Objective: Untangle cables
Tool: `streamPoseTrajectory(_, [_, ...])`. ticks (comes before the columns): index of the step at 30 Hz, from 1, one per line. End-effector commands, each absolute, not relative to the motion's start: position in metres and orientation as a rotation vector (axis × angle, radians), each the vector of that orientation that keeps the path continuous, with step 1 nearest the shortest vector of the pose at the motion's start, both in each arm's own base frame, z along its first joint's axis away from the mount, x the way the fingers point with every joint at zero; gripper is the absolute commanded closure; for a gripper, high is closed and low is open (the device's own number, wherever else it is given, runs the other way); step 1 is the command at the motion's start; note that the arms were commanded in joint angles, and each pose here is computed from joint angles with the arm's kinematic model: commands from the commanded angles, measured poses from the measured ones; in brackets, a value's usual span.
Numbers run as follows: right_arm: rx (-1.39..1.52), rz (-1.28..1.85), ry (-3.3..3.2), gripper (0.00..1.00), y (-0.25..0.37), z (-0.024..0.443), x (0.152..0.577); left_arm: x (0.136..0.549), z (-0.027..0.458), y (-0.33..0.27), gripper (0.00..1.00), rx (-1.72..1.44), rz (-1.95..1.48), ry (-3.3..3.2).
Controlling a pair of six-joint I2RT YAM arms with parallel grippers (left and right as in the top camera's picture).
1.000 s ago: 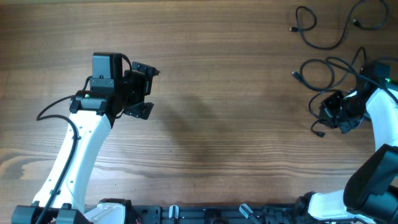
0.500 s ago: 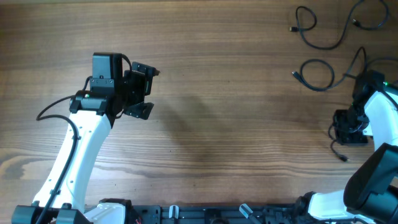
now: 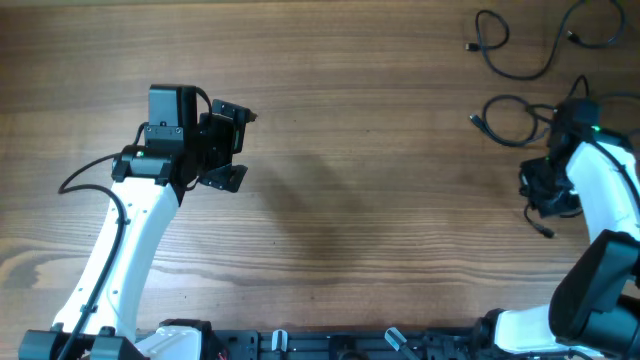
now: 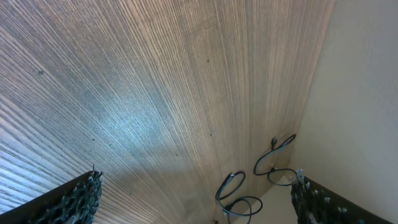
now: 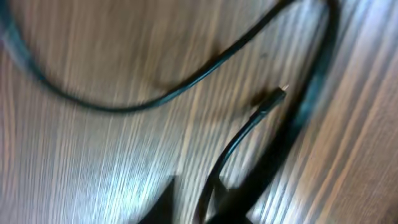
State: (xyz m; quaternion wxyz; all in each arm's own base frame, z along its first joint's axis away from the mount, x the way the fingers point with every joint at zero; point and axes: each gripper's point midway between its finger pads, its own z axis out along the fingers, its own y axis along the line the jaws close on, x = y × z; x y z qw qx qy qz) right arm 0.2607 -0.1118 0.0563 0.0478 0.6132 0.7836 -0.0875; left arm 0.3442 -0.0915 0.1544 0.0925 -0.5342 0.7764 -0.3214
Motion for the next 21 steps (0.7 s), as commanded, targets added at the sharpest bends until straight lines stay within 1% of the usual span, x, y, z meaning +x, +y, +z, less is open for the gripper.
streamPoseTrajectory(1, [1.727,-0.252,2.517,0.06,-0.097,0.055,0.264,0.344,0.159,-0.092,0.0,-1.55,-0.967,2.312])
streamPoseTrajectory(2, [1.699,-0.251,2.535,0.0,-0.095,0.055,0.265,0.344,0.159,-0.092,0.0,-1.55,-0.967,2.312])
streamPoseTrajectory(4, [1.618,-0.237,2.584,0.0,-0.094,0.055,0.268,0.344,0.159,-0.092,0.0,-1.55,-0.967,2.312])
streamPoseTrajectory(5, [1.608,-0.236,2.583,0.04,-0.094,0.055,0.27,0.344,0.159,-0.092,0.0,-1.55,-0.967,2.312])
streamPoseTrajectory(7, [1.602,-0.243,2.569,0.08,-0.097,0.055,0.272,0.344,0.159,-0.092,0.0,-1.55,-0.967,2.312])
streamPoseTrajectory(10, [1.61,-0.208,2.575,0.08,-0.093,0.054,0.273,0.344,0.159,-0.092,0.0,-1.55,-0.967,2.312])
streamPoseTrajectory(11, [1.59,-0.116,2.617,0.08,-0.082,0.053,0.276,0.344,0.159,-0.092,0.0,-1.55,-0.967,2.312])
streamPoseTrajectory(13, [1.444,0.206,2.751,0.07,-0.046,0.054,0.287,0.344,0.159,-0.092,0.0,-1.55,-0.967,2.312])
streamPoseTrajectory(14, [1.401,0.288,2.776,0.07,-0.037,0.055,0.29,0.344,0.159,-0.092,0.0,-1.55,-0.967,2.312])
streamPoseTrajectory(15, [1.386,0.348,2.789,0.06,-0.029,0.056,0.291,0.344,0.159,-0.092,0.0,-1.55,-0.967,2.312])
streamPoseTrajectory(17, [1.34,0.357,2.813,0.05,-0.02,0.057,0.292,0.344,0.159,-0.093,0.0,-1.542,-0.967,2.316])
streamPoseTrajectory(21, [1.094,0.451,2.893,0.0,0.014,0.06,0.3,0.348,0.165,-0.102,0.0,-1.076,-0.934,2.451])
